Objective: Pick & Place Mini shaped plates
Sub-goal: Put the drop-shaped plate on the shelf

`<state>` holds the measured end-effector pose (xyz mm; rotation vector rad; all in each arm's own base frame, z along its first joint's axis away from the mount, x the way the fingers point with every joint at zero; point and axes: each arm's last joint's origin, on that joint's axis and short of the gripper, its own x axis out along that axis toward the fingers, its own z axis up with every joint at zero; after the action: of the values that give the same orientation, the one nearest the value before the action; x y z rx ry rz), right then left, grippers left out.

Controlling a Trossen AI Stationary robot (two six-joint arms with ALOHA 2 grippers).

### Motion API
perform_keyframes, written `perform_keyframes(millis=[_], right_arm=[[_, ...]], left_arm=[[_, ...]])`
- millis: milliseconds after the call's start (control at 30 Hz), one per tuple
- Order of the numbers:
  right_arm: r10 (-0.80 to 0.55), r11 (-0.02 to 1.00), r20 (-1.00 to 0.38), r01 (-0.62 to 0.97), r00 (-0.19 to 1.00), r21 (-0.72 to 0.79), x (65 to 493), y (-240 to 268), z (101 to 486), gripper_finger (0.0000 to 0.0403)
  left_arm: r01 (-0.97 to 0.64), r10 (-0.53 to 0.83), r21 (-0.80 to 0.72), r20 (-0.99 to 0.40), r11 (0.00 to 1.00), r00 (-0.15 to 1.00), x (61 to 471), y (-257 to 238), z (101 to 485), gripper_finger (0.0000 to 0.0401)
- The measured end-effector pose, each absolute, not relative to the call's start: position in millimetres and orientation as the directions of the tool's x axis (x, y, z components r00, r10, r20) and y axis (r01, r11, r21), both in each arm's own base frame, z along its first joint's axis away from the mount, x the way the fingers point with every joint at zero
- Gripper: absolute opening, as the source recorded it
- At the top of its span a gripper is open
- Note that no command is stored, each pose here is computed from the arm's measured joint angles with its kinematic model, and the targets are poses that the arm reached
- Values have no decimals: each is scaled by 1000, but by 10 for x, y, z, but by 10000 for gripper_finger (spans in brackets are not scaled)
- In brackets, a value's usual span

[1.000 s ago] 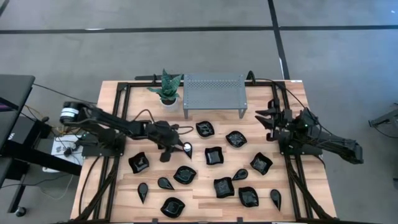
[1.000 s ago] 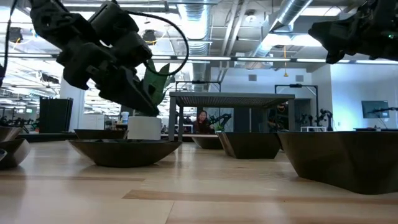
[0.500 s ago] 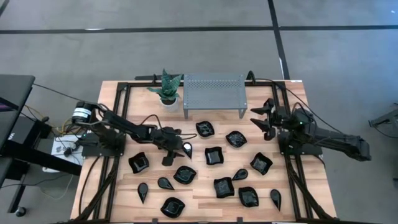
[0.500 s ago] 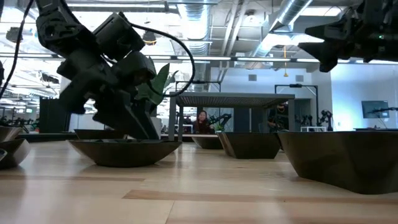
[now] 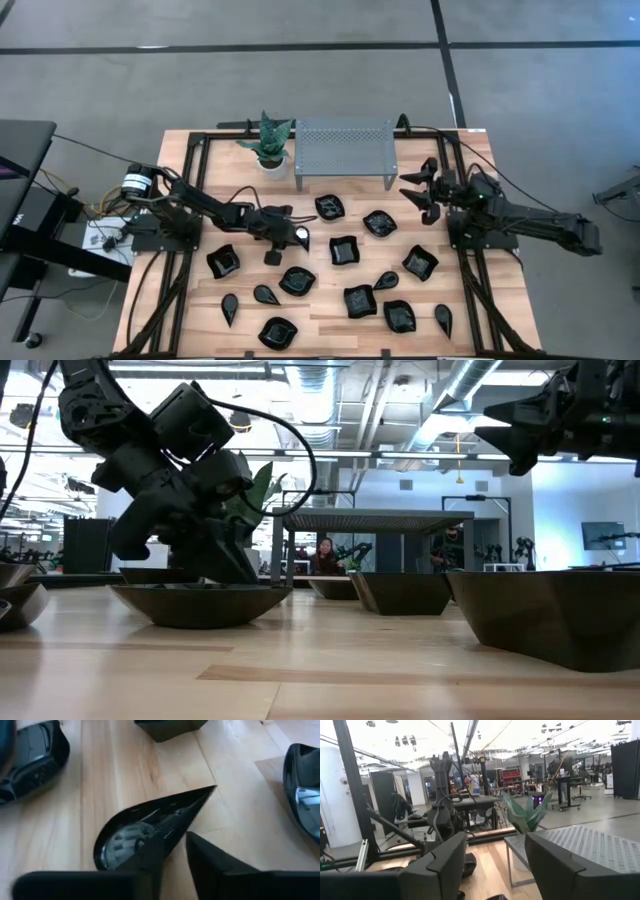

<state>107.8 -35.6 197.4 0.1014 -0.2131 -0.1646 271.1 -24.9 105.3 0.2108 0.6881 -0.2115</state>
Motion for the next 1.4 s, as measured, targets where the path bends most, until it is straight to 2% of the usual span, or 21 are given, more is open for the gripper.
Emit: perform_keyframes(millis=[100, 367, 567, 733, 867, 967, 1167, 1400], right_arm=[[-173, 982, 203, 152, 964, 117, 1078, -356, 1975, 194], [-173, 982, 204, 151, 964, 117, 1078, -356, 1977, 184], [-173, 982, 211, 153, 962, 108, 1076, -356, 1986, 180], [-175, 982, 211, 155, 962, 108, 1076, -358, 1986, 180], [-175, 982, 216, 156, 960, 104, 1074, -357, 1991, 179], [-176, 982, 218, 156, 960, 104, 1074, -357, 1993, 178], [-175, 982, 218, 156, 960, 104, 1074, -357, 1993, 177], [-176, 981, 187, 157, 966, 114, 1080, -358, 1963, 175]], left_arm=[[255, -115, 129, -641, 958, 759, 2716, -244, 1059, 11], [250, -121, 132, -607, 959, 785, 2734, -260, 1135, 5], [269, -143, 245, -435, 931, 889, 2851, -332, 1657, 4], [159, -35, 408, -296, 899, 955, 2906, -144, 2166, 4], [65, 65, 518, -230, 853, 971, 2949, 170, 2392, 4], [-20, 148, 540, -194, 841, 970, 3011, 463, 2510, 4], [-104, 238, 469, -235, 877, 942, 3155, 943, 2400, 4], [-122, 287, 457, -313, 881, 905, 3202, 1186, 2136, 5]])
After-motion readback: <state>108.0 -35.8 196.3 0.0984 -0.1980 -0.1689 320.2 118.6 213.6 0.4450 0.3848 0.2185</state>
